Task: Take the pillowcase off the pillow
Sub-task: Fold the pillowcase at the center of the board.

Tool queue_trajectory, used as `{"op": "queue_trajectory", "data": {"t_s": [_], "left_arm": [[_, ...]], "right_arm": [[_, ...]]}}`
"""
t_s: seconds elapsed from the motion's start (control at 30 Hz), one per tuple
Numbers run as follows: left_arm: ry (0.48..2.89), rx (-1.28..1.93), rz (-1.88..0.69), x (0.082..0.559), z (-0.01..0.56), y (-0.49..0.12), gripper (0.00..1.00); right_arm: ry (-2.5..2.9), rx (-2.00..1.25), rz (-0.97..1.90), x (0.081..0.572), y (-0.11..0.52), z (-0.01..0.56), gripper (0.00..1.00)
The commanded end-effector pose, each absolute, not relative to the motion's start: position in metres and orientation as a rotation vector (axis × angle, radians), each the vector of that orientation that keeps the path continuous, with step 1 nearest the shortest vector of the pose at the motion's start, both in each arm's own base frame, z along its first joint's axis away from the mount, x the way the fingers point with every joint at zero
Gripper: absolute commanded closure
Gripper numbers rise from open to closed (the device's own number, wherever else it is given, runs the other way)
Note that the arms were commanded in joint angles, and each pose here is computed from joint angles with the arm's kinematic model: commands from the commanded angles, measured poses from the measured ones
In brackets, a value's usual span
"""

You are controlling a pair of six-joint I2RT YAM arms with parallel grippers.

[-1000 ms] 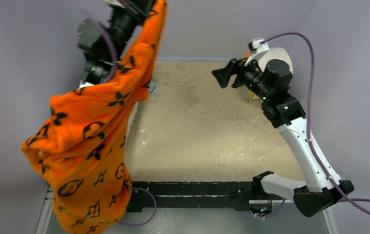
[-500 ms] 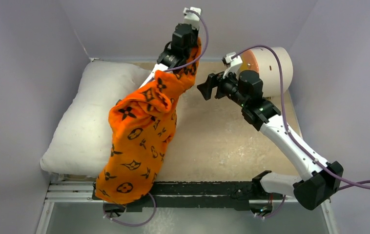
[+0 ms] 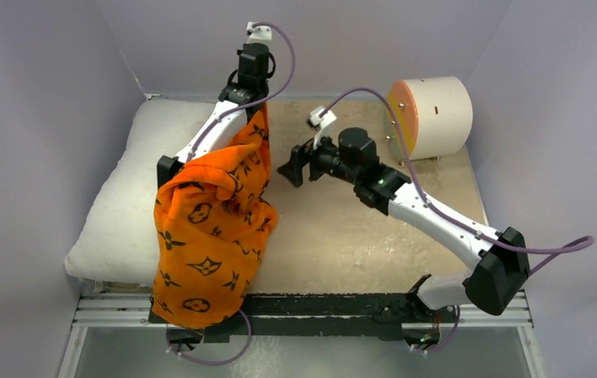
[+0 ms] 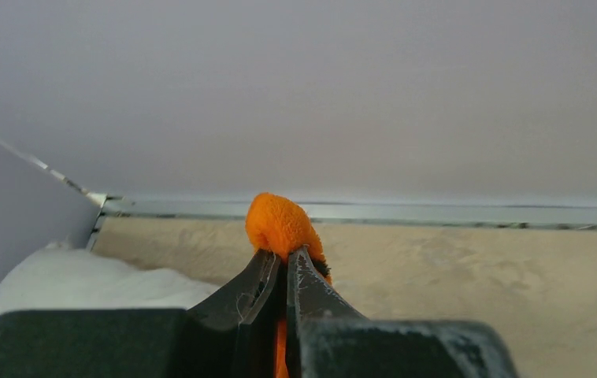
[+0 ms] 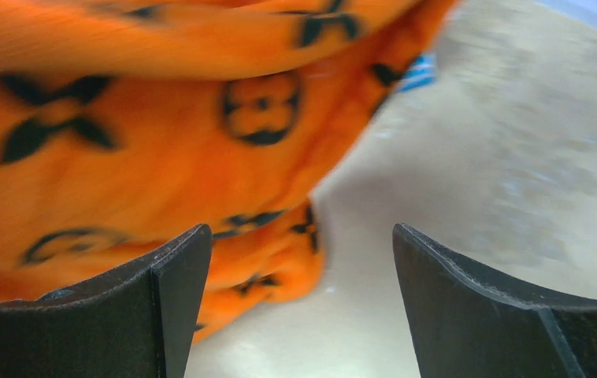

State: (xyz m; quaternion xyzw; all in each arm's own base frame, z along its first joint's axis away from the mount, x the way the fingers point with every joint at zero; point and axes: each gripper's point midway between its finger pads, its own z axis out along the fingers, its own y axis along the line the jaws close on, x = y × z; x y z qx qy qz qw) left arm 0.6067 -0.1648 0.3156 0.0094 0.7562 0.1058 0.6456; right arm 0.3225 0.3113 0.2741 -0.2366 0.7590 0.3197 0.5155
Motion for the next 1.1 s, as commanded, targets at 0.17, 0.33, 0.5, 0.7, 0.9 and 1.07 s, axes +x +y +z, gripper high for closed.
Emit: {"op": "queue_trajectory", "data": {"t_s": [0.17, 0.33, 0.5, 0.7, 0.9, 1.07], "left_arm": [[1.793, -0.062, 0.327, 0.606, 0.290, -0.104, 1.00], [1.824, -0.059, 0.322, 0.602, 0.280, -0.101, 1.00], [1.831, -0.075, 0.275, 0.594, 0.283, -0.103, 1.00], [1.833, -0.072, 0.269, 0.585, 0.289, -0.101, 1.00], [1.827, -0.066, 0.272, 0.582, 0.296, -0.100, 1.00], [1.829, -0.062, 0.288, 0.582, 0.297, -0.098, 1.00]], "right_arm": [[1.498, -0.686, 1.030, 0.217, 0.341, 0.368, 0.13], [1.432, -0.720, 1.010, 0.186, 0.362, 0.397, 0.10], [1.426, -0.753, 0.894, 0.199, 0.399, 0.404, 0.09], [1.404, -0.821, 0.876, 0.204, 0.432, 0.406, 0.12], [1.409, -0.892, 0.905, 0.200, 0.456, 0.394, 0.23], [1.417, -0.903, 0.930, 0.198, 0.462, 0.389, 0.93]]}}
